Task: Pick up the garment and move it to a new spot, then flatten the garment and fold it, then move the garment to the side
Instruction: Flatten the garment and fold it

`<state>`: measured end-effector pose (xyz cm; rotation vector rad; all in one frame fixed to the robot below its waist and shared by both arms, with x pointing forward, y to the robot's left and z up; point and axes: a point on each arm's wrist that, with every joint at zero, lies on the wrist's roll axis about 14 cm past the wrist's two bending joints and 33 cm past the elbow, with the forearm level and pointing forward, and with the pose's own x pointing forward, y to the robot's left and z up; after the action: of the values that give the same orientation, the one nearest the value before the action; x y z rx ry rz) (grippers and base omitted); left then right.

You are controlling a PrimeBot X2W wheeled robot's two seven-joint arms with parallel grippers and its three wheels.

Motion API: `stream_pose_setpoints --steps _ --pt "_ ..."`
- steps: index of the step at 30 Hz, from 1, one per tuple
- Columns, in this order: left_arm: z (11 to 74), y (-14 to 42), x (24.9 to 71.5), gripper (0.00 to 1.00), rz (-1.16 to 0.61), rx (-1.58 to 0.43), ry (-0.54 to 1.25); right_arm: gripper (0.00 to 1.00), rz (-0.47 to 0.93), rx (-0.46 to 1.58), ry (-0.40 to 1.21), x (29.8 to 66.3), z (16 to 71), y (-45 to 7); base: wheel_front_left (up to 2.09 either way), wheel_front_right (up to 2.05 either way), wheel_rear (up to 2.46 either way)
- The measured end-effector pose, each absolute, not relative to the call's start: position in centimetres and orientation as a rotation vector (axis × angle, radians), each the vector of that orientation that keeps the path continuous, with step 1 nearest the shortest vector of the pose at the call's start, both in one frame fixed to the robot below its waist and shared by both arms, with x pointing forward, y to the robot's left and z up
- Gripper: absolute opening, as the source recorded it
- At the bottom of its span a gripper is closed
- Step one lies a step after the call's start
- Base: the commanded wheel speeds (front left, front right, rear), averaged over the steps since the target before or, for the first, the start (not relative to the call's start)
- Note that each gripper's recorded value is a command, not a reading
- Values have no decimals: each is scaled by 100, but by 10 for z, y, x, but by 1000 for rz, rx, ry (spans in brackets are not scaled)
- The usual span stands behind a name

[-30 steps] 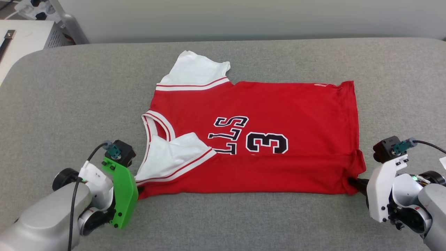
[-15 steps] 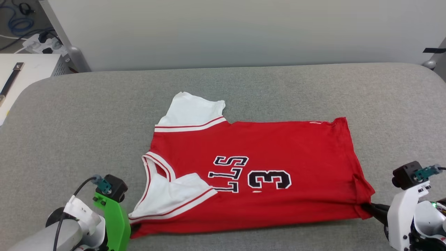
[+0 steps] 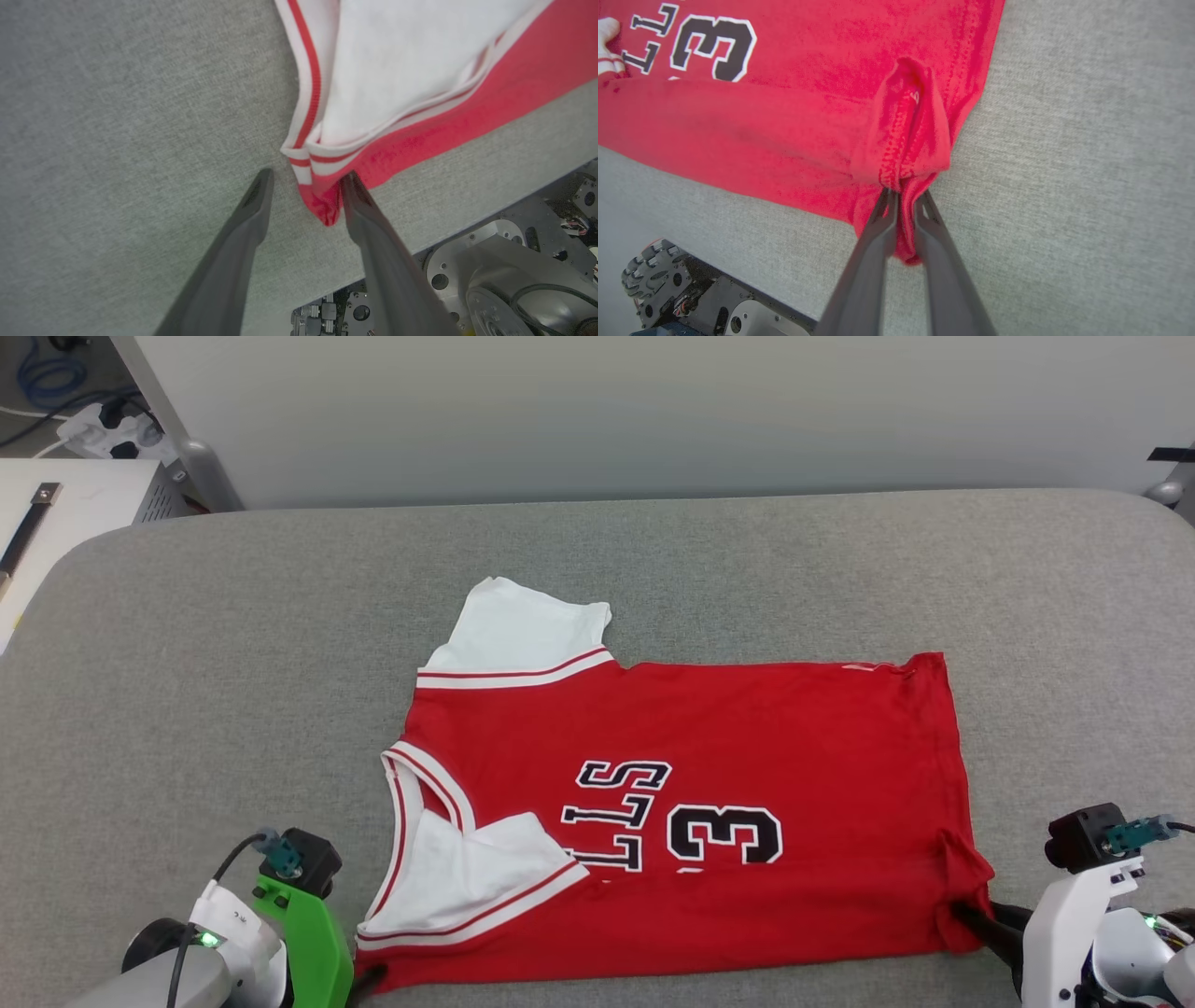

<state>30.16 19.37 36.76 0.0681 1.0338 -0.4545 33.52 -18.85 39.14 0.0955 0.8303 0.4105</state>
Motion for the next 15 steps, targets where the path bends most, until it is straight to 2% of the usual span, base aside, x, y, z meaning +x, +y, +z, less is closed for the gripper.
stream_pose_setpoints --steps 7,15 --pt "389 212 310 100 -431 102 968 100 346 129 560 363 433 -197 0 0 0" --pt "466 211 391 100 -423 177 624 100 272 124 174 396 502 -201 0 0 0"
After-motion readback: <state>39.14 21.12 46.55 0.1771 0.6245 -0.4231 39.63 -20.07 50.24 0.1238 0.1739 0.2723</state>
